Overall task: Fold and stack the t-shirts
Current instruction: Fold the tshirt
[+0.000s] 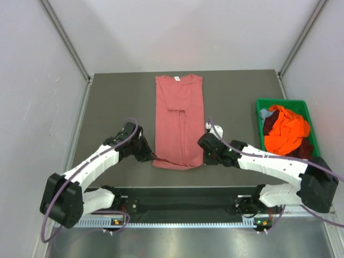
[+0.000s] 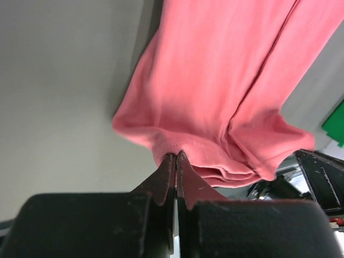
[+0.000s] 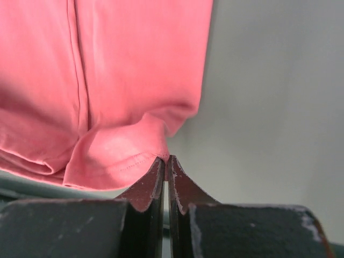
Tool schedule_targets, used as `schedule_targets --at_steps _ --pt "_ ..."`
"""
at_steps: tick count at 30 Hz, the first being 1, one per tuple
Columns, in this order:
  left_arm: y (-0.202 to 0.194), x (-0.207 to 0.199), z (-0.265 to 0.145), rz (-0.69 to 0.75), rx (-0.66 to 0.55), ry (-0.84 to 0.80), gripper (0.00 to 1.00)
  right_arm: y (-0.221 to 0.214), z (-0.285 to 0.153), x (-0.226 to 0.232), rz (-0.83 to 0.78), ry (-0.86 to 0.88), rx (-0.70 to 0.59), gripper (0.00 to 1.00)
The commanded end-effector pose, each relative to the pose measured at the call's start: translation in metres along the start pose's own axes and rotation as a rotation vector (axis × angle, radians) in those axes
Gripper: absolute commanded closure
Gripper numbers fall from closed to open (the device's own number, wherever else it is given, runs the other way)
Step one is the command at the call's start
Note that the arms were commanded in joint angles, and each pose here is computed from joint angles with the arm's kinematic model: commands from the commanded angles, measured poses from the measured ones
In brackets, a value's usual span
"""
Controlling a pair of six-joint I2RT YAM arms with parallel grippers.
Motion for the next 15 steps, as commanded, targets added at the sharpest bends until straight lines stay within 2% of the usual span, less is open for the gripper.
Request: schedule_targets --at_steps 1,5,9,15 --pt "0.029 -0.030 -0.002 0.059 -0.047 -0.123 1.00 0.037 0.000 0.010 -0.054 0.014 -0.060 1.00" --pt "0.064 -0.050 0.005 0.091 -0.083 -0.134 1.00 0.066 0.010 0.012 -0.080 -0.011 -0.078 1.00" --pt "0.097 -0.050 0.012 0.064 -0.076 -0.084 1.00 0.094 0.026 0.013 -0.091 -0.037 -0.102 1.00" --pt "0.146 -0.058 0.035 0.104 -0.110 -0.057 1.00 0.139 0.046 0.022 -0.147 -0.055 -0.132 1.00"
Point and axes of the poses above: each gripper's point midway between its finger pads, its own z axis out along the fingers, its own x axis along the line the jaws close on, y = z × x, the point moved 5 cm from there along -z, back along the fingers, and after that the axes turned 5 degrees about z, right-handed, at the moved point
